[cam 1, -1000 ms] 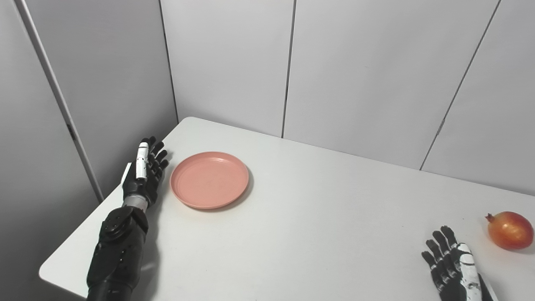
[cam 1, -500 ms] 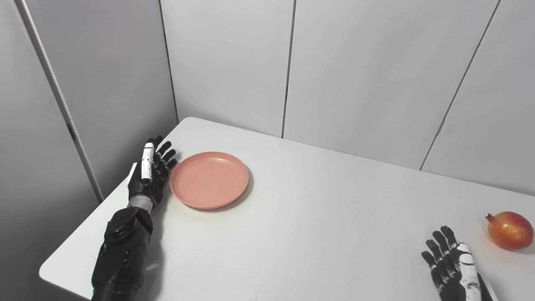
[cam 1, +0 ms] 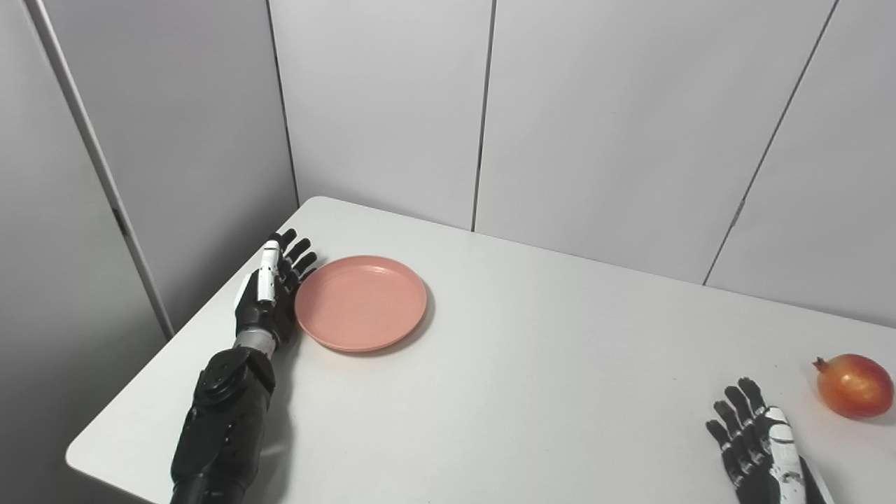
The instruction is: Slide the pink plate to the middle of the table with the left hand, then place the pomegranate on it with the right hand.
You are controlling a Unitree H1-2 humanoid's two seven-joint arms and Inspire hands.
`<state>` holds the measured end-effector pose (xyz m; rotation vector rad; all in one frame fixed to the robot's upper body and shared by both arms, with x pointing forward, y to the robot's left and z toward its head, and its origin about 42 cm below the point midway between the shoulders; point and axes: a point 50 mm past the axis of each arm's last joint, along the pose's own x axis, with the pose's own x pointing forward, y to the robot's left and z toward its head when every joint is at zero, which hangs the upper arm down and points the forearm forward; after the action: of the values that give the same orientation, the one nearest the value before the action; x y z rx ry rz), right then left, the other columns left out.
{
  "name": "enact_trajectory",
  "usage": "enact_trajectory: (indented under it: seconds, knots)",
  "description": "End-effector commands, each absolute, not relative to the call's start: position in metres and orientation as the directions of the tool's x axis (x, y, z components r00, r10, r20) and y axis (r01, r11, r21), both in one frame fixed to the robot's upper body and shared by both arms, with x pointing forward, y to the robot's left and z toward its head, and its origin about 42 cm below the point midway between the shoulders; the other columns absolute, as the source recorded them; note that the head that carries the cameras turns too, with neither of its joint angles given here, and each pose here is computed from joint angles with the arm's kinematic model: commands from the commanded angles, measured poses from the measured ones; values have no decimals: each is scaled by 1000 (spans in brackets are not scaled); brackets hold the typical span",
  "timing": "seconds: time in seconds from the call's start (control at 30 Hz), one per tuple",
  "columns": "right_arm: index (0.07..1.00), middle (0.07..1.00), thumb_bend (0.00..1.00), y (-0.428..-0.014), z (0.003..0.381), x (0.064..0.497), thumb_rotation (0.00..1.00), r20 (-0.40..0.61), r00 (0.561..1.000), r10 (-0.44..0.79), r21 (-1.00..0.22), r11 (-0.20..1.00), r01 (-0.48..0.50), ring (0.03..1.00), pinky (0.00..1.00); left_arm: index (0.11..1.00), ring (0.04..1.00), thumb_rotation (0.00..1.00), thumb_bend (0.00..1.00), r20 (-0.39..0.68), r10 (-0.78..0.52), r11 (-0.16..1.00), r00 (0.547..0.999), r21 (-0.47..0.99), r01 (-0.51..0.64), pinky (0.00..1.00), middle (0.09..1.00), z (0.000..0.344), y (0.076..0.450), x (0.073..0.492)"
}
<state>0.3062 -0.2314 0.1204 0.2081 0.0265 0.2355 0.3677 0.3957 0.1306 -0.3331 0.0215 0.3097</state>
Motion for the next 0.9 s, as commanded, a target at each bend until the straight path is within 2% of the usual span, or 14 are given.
enact_trajectory:
  seconds: [0.0,0.87]
  knots:
    - [1000,1000,193,-228,128,313,1000,35,971,236,206,949,-238,1000,1000,915,908,1000,373,-79,275,904,958,-319,-285,906,916,134,389,371]
    - [1000,1000,257,-223,128,313,1000,37,973,226,197,953,-229,1000,1000,924,928,1000,376,-83,141,919,986,-358,-162,934,932,127,338,380]
